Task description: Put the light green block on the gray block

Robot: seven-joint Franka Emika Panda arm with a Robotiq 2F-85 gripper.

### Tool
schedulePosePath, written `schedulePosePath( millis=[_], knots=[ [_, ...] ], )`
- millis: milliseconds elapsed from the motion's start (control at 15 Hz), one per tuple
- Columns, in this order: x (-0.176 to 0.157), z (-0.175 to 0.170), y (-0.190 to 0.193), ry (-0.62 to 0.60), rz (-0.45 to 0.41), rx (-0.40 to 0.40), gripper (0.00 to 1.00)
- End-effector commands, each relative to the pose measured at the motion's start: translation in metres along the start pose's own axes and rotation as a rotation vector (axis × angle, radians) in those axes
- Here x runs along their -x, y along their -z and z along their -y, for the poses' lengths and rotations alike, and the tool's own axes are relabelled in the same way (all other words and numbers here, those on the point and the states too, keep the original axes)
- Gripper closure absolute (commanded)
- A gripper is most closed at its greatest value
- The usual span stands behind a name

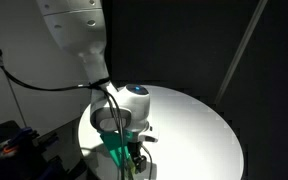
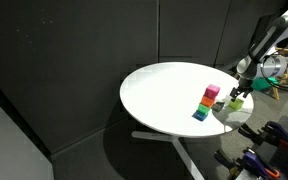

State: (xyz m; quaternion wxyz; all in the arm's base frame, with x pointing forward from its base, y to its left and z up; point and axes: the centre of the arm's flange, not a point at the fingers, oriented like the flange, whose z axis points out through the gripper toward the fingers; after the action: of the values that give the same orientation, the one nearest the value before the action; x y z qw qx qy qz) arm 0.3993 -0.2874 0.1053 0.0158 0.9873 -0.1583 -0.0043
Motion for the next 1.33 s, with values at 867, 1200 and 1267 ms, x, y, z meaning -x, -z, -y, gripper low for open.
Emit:
schedulePosePath(
  millis=[867, 1200, 1267],
  knots=[
    [-0.012, -0.011, -0.012, -0.093, 0.019, 0.058, 0.7],
    [-0.01, -0.01, 0.004, -0.105, 0.005, 0.074, 0.75],
    [-0.01, -0.01, 0.007, -0.105, 0.001, 0.073, 0.75]
  ],
)
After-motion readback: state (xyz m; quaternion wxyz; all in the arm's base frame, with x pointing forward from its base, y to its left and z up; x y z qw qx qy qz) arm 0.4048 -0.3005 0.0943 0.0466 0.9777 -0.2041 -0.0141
